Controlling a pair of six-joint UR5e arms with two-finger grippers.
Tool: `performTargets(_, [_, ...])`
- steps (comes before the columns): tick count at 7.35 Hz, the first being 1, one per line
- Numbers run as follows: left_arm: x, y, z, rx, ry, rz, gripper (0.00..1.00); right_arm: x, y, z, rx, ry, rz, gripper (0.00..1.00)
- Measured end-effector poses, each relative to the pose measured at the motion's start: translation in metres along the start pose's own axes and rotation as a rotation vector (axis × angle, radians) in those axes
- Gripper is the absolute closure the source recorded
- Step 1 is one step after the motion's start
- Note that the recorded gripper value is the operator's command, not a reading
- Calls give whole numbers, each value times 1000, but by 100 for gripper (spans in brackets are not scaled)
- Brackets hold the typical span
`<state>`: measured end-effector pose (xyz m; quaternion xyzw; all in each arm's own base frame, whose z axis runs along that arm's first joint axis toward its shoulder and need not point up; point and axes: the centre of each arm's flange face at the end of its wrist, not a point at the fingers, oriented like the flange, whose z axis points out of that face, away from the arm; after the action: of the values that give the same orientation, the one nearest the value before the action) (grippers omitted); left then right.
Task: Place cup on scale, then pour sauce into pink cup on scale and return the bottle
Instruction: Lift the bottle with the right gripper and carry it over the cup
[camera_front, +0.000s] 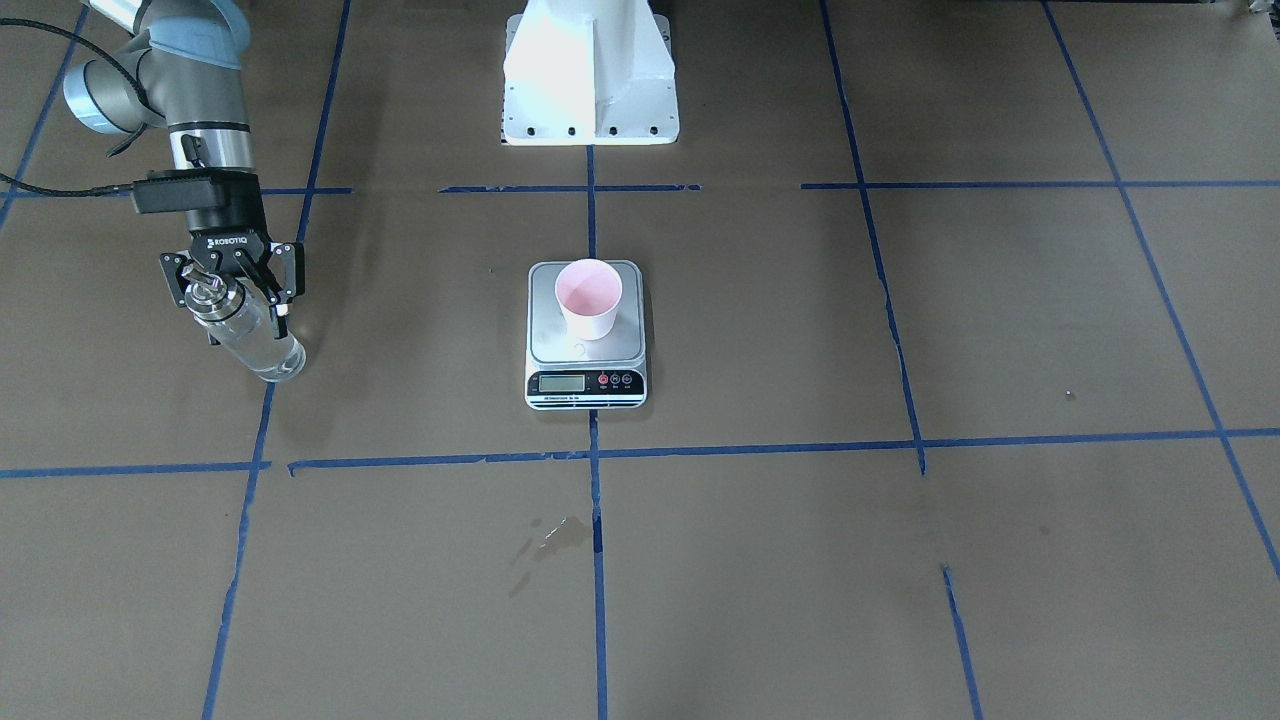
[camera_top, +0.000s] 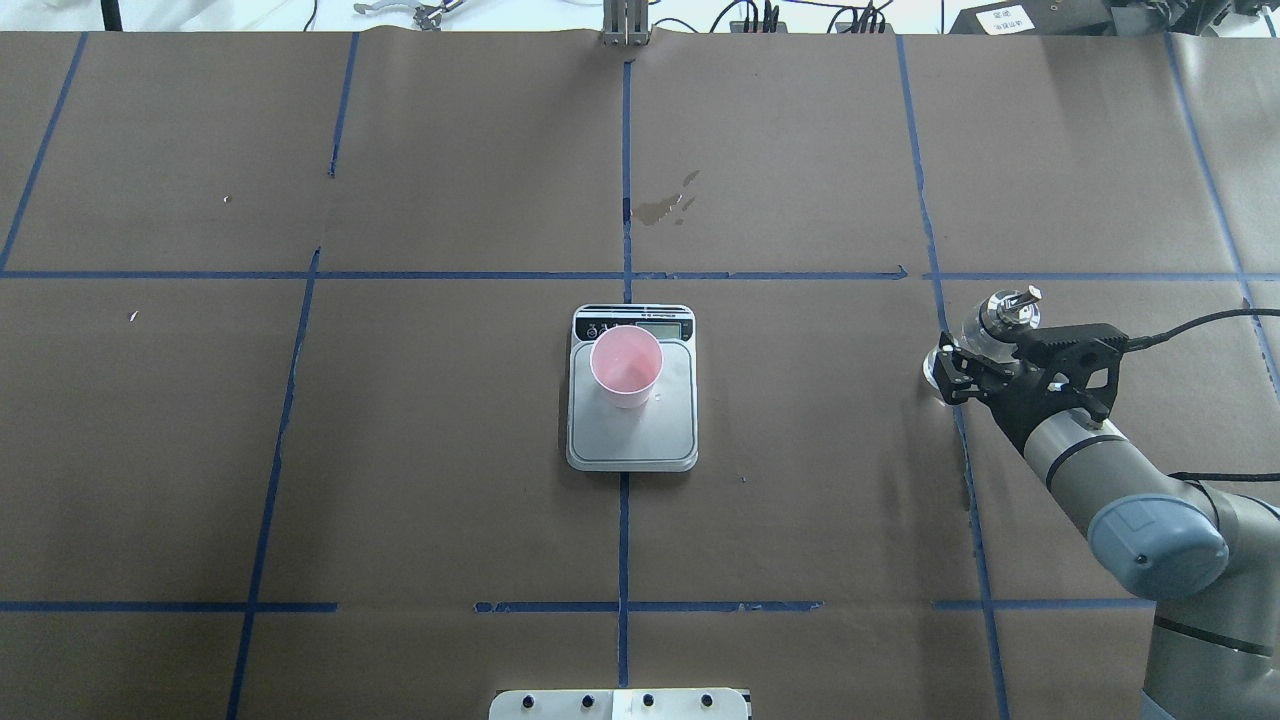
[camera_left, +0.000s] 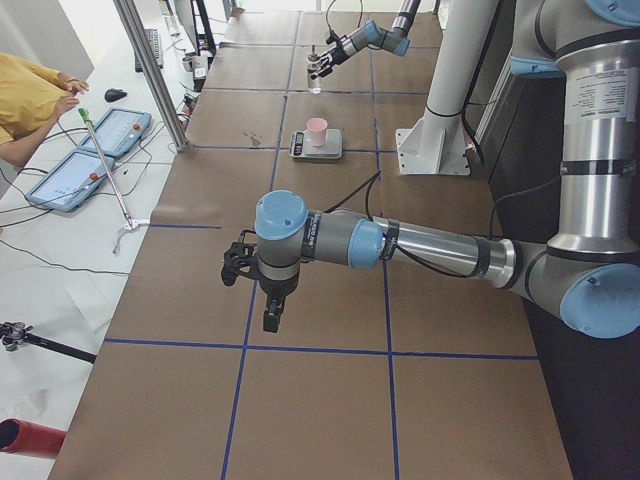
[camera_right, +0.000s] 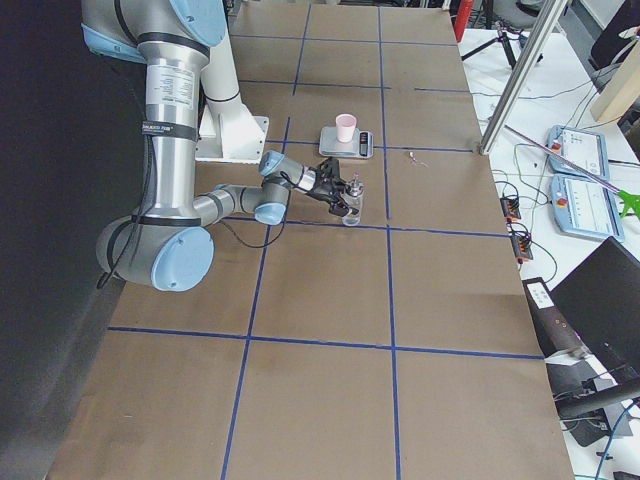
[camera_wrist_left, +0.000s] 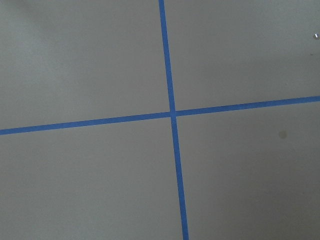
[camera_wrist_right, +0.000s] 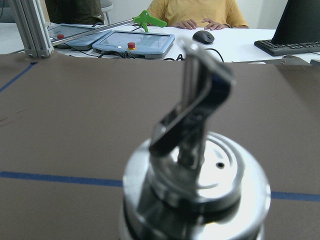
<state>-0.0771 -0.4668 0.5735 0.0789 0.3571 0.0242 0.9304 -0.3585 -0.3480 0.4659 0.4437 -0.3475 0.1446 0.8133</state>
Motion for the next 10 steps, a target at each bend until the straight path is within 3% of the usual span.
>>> performTargets(5, [1,-2,0,1,0,-1,0,-45,-48,-17,127,-15,-181,100])
performTargets(7, [1,-2,0,1,0,-3,0,-84,-68,-18,134,20,-229,100])
performTargets(10, [0,-2,1,-1,0,-5,0,-159,-107,-18,114,130,-352,100])
